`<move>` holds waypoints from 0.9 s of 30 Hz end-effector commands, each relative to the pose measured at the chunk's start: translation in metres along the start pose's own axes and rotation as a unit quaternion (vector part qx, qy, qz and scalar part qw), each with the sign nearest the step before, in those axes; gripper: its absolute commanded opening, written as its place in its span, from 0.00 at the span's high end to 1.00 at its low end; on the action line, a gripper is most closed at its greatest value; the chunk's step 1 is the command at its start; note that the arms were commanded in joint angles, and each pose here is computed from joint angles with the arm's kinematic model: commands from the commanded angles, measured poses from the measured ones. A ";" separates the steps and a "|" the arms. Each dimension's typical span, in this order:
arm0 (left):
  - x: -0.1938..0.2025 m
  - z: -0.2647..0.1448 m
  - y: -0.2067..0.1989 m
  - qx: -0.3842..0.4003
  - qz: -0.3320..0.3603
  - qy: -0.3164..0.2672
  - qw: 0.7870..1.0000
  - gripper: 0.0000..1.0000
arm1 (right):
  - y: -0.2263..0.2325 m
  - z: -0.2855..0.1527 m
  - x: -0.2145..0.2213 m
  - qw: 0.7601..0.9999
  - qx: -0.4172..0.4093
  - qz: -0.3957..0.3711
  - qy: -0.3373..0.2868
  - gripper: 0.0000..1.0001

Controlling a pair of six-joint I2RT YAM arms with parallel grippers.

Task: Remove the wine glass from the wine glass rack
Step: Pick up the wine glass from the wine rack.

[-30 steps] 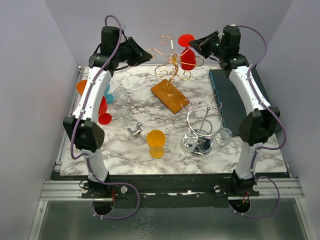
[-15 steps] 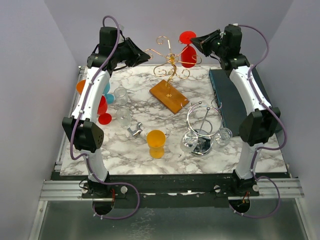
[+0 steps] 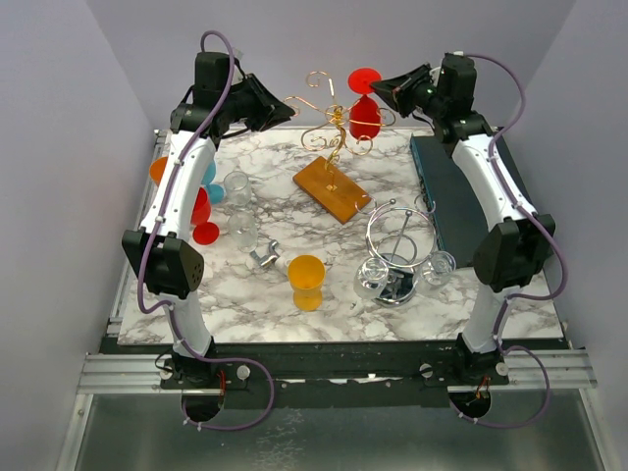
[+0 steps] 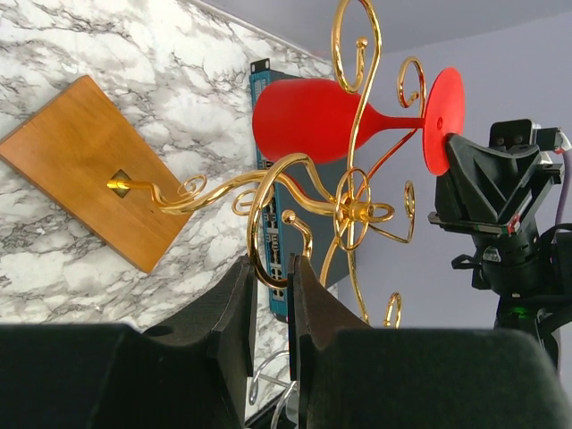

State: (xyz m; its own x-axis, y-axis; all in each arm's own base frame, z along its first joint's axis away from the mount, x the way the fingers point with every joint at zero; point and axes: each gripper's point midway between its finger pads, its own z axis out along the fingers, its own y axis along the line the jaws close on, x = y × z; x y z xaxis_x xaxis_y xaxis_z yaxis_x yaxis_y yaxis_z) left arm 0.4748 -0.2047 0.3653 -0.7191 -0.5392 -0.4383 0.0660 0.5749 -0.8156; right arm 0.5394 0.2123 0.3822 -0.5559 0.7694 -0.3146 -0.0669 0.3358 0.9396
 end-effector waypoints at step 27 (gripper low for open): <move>0.014 -0.002 0.005 -0.002 0.036 0.030 0.999 1.00 | 0.039 0.031 0.019 0.993 -0.090 -0.014 0.070 0.99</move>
State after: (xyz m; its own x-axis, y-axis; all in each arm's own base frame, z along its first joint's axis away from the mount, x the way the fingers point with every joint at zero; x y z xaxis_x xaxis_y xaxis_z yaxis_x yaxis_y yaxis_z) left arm 0.4756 -0.2046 0.3644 -0.7192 -0.5334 -0.4453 0.0726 0.5797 -0.8116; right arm 0.5481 0.2533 0.3855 -0.6911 0.6624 -0.2891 -0.1458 0.2641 0.9534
